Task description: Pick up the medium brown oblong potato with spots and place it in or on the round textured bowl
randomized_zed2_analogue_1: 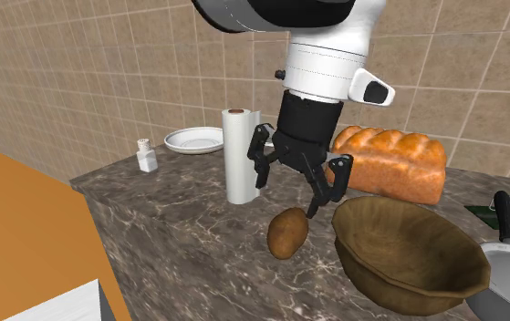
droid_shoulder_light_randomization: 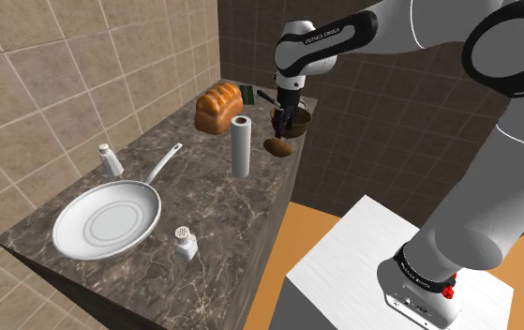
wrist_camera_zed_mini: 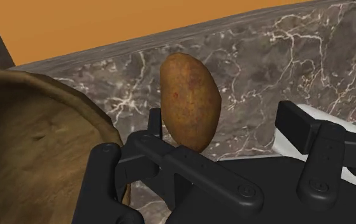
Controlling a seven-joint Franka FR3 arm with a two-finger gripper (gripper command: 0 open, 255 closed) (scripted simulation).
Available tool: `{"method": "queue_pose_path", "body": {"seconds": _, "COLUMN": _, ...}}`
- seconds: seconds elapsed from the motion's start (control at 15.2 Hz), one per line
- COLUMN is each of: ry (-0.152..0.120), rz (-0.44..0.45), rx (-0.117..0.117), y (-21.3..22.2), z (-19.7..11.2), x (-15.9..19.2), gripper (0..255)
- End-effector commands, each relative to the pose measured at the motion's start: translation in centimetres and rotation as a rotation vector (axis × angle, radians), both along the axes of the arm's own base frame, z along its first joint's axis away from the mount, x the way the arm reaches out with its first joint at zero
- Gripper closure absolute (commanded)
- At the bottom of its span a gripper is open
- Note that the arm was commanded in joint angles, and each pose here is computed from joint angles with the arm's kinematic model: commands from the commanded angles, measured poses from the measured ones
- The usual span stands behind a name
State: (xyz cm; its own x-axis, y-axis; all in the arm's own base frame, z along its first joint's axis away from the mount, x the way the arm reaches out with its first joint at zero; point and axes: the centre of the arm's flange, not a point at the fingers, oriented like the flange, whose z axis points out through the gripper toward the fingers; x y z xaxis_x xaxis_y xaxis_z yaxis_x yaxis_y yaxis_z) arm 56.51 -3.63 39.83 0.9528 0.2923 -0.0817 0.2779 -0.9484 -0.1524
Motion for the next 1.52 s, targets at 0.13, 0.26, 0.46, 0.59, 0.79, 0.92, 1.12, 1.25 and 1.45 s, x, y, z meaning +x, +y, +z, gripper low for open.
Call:
{"method": "queue_pose_path", "body": {"seconds": 0.13, "ry": 0.025, "rz": 0.025, "rx": 0.000, "y": 0.2, "z": -3.3, "x": 2.9, "gripper": 0}}
{"method": "queue_pose_path", "body": {"seconds": 0.26, "ry": 0.025, "rz": 0.025, "rx": 0.000, "y": 0.4, "z": -4.3, "x": 2.7, "gripper": 0}}
{"method": "queue_pose_path", "body": {"seconds": 0.46, "ry": 0.025, "rz": 0.025, "rx": 0.000, "y": 0.6, "z": -5.9, "x": 2.5, "gripper": 0}}
{"method": "queue_pose_path", "body": {"seconds": 0.59, "ry": 0.025, "rz": 0.025, "rx": 0.000, "y": 0.7, "z": -7.2, "x": 2.3, "gripper": 0}}
{"method": "queue_pose_path", "body": {"seconds": 0.79, "ry": 0.025, "rz": 0.025, "rx": 0.000, "y": 0.7, "z": -7.2, "x": 2.3, "gripper": 0}}
{"method": "queue_pose_path", "body": {"seconds": 0.92, "ry": 0.025, "rz": 0.025, "rx": 0.000, "y": 0.7, "z": -7.2, "x": 2.3, "gripper": 0}}
{"method": "queue_pose_path", "body": {"seconds": 1.12, "ry": 0.025, "rz": 0.025, "rx": 0.000, "y": 0.7, "z": -7.2, "x": 2.3, "gripper": 0}}
{"method": "queue_pose_path", "body": {"seconds": 1.25, "ry": 0.025, "rz": 0.025, "rx": 0.000, "y": 0.7, "z": -7.2, "x": 2.2, "gripper": 255}}
{"method": "queue_pose_path", "body": {"seconds": 1.45, "ry": 0.025, "rz": 0.025, "rx": 0.000, "y": 0.7, "z": -7.2, "x": 2.2, "gripper": 255}}
